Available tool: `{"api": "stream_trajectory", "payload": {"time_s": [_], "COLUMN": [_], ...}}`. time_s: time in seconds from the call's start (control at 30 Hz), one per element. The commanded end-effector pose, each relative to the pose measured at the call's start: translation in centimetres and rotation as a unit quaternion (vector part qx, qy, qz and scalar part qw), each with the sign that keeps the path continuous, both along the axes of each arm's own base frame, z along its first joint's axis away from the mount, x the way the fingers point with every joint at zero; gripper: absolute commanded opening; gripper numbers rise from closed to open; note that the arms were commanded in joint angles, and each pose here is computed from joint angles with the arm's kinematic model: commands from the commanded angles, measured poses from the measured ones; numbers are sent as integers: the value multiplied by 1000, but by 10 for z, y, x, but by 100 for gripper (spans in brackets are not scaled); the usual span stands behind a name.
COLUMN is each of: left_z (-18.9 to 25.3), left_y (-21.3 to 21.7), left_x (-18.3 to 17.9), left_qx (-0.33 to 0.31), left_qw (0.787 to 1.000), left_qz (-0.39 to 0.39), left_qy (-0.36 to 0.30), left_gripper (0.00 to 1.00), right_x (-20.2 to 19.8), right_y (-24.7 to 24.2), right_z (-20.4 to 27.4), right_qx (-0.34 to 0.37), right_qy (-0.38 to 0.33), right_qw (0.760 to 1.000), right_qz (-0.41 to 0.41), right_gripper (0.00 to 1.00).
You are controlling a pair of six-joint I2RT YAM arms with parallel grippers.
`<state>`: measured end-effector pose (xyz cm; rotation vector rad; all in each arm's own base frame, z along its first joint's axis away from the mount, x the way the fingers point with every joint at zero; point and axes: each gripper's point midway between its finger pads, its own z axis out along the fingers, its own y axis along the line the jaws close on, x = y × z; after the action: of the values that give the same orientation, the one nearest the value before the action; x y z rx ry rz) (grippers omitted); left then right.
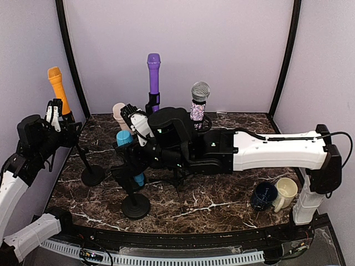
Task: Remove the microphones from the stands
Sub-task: Adjust the microphone stand with the microphone at the center of the board, then hold the microphone from the microphone stand.
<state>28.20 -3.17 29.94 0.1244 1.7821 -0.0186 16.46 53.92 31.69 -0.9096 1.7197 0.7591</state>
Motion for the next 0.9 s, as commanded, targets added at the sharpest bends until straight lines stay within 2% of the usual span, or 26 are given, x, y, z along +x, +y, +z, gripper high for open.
{"api": "stream_trajectory", "payload": {"time_s": [0.0, 0.23, 0.33, 0.5, 0.67, 0.87], "left_z": [6, 15, 30, 33, 34, 46], "left_y": [7, 19, 18, 1, -39, -68], "left_x": [-11, -32, -45, -67, -79, -92], "left_qx": [-4, -17, -31, -46, -88, -87], "left_qw": [1000, 999, 998, 997, 985, 968], "left_qz": [15, 47, 42, -12, -124, -220], "left_qy": [2, 18, 19, 65, 85, 81], "left_gripper": [78, 93, 95, 81, 75, 70], "right_x": [0, 2, 2, 2, 5, 9], "right_y": [3, 2, 2, 1, 2, 0], "right_z": [19, 20, 21, 23, 24, 22], "right_qx": [26, 28, 29, 34, 35, 29], "right_qy": [-6, -7, -6, -5, -3, -1], "right_qw": [1000, 999, 999, 999, 999, 998], "right_qz": [-11, -20, -20, -22, -31, -48], "right_gripper": [61, 47, 40, 27, 20, 12]}}
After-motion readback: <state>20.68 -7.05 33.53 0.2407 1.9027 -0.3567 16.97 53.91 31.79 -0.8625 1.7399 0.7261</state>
